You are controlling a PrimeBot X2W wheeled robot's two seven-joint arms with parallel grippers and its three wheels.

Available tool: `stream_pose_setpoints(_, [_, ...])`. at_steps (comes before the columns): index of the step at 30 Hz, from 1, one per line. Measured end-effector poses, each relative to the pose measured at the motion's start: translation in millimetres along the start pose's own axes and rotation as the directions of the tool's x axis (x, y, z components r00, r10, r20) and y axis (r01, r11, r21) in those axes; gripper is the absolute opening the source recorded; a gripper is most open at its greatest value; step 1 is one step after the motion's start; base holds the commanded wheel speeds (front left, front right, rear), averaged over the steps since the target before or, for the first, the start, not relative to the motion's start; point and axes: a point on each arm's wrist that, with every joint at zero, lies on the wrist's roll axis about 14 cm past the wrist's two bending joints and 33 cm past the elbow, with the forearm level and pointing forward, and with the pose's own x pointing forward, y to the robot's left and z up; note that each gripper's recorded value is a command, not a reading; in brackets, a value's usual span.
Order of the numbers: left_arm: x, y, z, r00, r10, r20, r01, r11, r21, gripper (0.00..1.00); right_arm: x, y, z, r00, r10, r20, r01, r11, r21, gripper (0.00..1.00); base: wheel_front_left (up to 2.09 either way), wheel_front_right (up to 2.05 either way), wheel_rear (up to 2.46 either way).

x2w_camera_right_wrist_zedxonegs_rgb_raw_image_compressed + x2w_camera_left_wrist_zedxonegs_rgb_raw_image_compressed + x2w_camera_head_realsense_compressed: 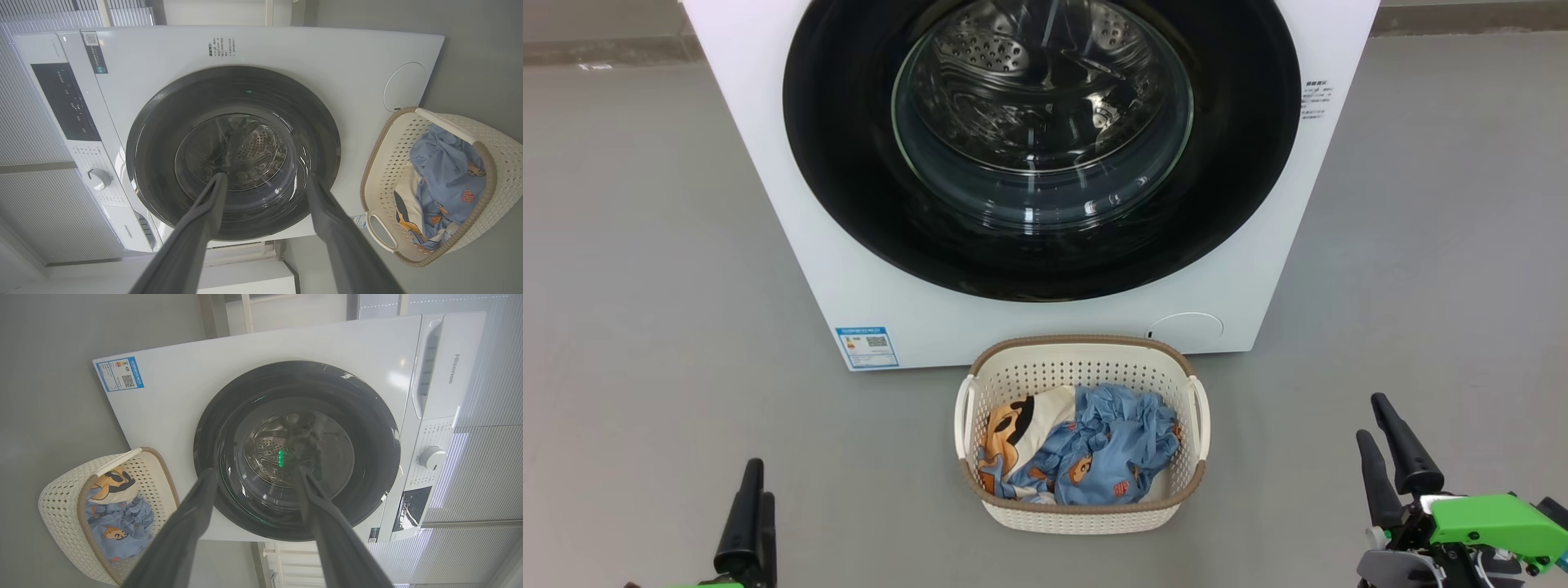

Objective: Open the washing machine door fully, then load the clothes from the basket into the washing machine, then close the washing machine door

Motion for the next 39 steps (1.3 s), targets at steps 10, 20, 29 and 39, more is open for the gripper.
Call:
stream_pose_setpoints(10, [1, -6, -1, 1.0, -0.018, 0.008, 0.017, 0.996, 0.086, 1.0, 6, 17, -10, 0.999, 0.047, -0.028, -0.05, 0.992, -0.117, 1.0, 0.0, 0.0, 0.0])
stream_pose_setpoints(20, [2, -14, -2, 0.999, -0.041, 0.001, 0.04, 0.969, 0.243, 1.0, 8, 24, -9, 0.997, 0.066, -0.026, -0.071, 0.959, -0.273, 1.0, 0.0, 0.0, 0.0])
stream_pose_setpoints(29, [3, -15, -4, 0.999, -0.046, -0.01, 0.046, 0.911, 0.41, 1.0, 10, 30, -10, 0.996, 0.088, -0.028, -0.091, 0.898, -0.43, 1.0, 0.0, 0.0, 0.0])
stream_pose_setpoints(39, [1, -16, -3, 0.999, -0.052, -0.003, 0.045, 0.83, 0.556, 1.0, 11, 32, -13, 0.994, 0.097, -0.048, -0.106, 0.79, -0.603, 1.0, 0.0, 0.0, 0.0])
